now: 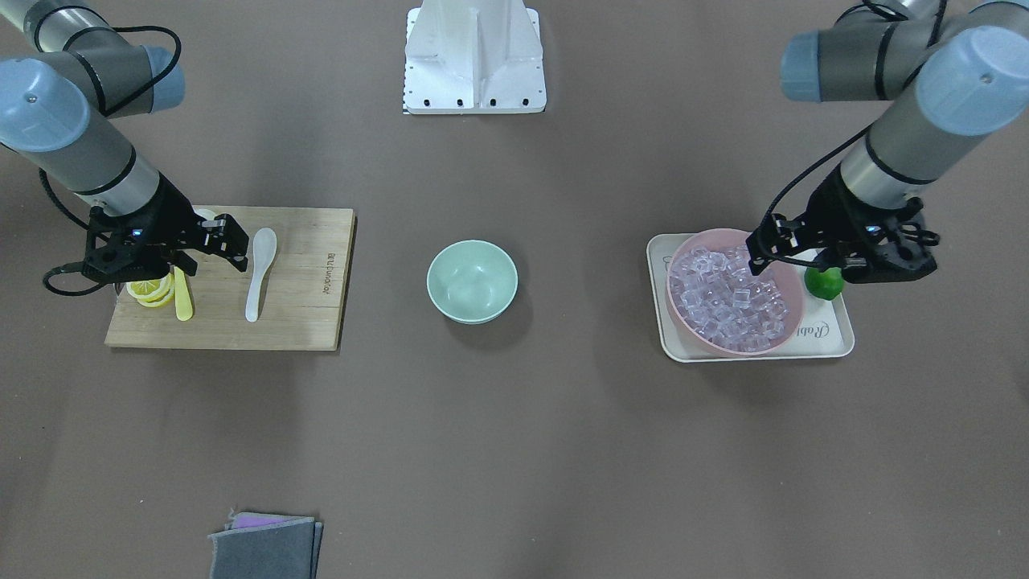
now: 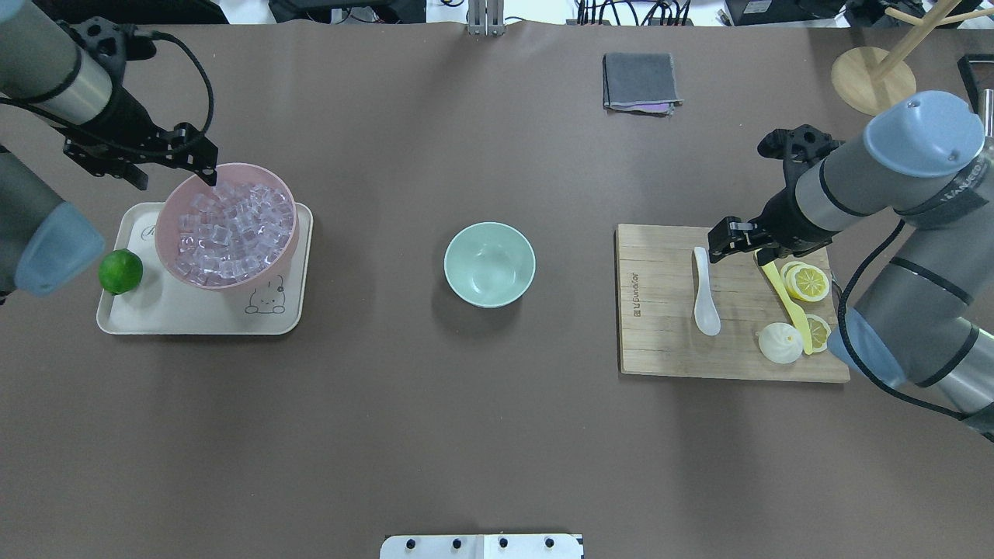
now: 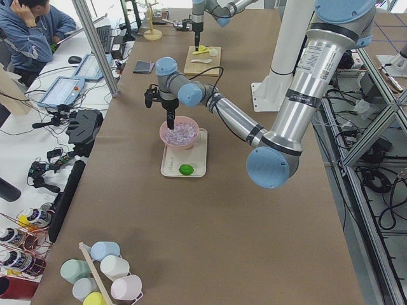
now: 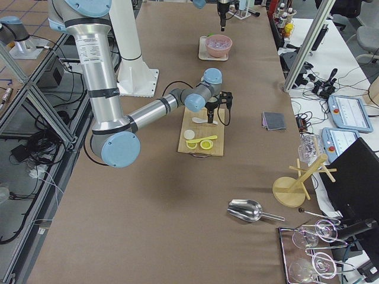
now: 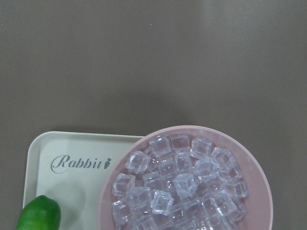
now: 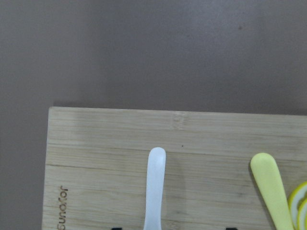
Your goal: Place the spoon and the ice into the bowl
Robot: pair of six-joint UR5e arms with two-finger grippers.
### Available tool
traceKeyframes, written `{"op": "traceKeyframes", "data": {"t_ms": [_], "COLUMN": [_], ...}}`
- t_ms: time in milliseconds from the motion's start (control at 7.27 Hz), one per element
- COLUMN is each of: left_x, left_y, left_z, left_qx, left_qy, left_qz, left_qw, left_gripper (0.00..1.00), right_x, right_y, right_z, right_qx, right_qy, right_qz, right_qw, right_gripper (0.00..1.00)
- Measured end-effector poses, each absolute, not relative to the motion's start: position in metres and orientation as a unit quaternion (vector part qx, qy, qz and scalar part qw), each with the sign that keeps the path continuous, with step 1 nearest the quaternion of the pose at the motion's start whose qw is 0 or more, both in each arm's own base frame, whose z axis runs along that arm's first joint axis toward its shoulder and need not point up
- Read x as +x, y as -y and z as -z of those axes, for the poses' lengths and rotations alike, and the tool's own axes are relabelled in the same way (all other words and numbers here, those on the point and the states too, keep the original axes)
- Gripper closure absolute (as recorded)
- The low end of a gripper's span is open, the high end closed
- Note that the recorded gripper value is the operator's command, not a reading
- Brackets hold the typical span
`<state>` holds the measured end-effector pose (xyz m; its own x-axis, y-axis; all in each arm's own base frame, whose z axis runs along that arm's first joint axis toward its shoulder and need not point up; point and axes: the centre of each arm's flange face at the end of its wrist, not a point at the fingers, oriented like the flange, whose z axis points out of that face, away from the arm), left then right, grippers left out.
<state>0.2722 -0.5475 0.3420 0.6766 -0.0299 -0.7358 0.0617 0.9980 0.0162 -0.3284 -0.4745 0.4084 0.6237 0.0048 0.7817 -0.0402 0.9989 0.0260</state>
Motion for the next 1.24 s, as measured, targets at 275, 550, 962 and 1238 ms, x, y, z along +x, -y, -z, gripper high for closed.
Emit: {"op": "traceKeyframes", "data": {"t_ms": [275,550,962,1238], "left_x": [0.296,0.303,0.304,0.304], "left_y": [0.543,0.540,0.539,0.539], "left_z": [-0.343,-0.343,-0.344,-0.344], "left_qx": [0.016,0.014,0.014,0.014], "left_qy": [-0.390,-0.389,-0.389,-0.389], "left_qz": [0.012,0.008,0.007,0.008], "left_qw": [0.921,0.921,0.921,0.921], "left_gripper": [0.07,0.07,0.06,0.06], "right_x": [-0.348,-0.363,-0.375,-0.385], "right_y": [0.471,0.475,0.473,0.475], "right_z": [-0.411,-0.418,-0.424,-0.426], "right_qx": [0.017,0.012,0.008,0.010], "right_qy": [0.425,0.419,0.417,0.411], "right_qz": [-0.010,-0.009,-0.009,-0.008], "right_qw": [0.905,0.908,0.909,0.911], "right_gripper": [0.26,0.30,0.40,0.48]}}
